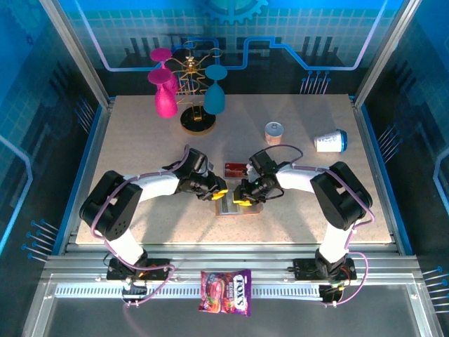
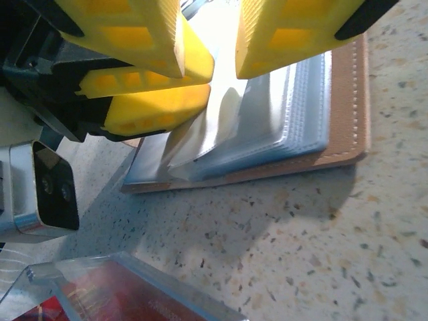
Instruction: Take the credit cards out of the card holder
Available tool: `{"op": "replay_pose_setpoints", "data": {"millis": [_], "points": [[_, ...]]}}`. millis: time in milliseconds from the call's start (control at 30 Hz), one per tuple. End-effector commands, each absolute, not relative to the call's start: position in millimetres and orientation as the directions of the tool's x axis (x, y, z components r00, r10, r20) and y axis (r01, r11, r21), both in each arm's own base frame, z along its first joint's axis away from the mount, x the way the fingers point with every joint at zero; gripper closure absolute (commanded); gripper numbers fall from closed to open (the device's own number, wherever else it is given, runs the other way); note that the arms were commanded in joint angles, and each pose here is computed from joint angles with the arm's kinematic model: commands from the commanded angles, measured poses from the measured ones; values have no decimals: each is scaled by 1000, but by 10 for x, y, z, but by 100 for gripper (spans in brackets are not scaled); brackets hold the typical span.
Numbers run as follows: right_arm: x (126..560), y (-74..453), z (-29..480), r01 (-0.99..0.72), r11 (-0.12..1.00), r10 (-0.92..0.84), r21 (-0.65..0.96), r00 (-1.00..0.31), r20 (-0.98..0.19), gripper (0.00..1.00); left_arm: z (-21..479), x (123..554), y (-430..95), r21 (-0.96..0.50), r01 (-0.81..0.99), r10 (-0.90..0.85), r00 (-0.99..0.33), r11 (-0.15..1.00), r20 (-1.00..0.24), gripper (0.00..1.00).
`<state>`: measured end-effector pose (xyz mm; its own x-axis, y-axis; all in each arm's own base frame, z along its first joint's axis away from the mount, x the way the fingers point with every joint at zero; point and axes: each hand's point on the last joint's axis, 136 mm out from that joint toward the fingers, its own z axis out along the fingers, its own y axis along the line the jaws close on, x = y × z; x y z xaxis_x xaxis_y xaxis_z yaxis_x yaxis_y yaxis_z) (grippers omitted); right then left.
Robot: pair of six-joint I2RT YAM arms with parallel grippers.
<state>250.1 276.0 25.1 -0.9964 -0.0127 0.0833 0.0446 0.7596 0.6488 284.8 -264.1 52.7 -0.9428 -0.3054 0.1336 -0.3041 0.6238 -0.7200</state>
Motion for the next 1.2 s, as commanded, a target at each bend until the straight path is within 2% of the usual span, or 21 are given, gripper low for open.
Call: {"op": "replay_pose_setpoints", "data": {"millis": [0,533,800,1167], "points": [[2509,2726,301,62,743,4,666,-996,88,70,476,2799,-2716,-723,-322,-289,-941,611,174,71],[2505,2722,323,89,716,24,692,-994,103,70,343,2765,-2840,-709,-334,-267,-941,621,209,65],[2525,2708,379,90,711,31,697,-995,96,70,435,2797,-2906,-734,-322,-260,-944,598,202,70],[2632,2506,655,66,720,69,691,-997,24,70,568,2864,-2965,-751,-306,-251,-949,586,191,70]]}}
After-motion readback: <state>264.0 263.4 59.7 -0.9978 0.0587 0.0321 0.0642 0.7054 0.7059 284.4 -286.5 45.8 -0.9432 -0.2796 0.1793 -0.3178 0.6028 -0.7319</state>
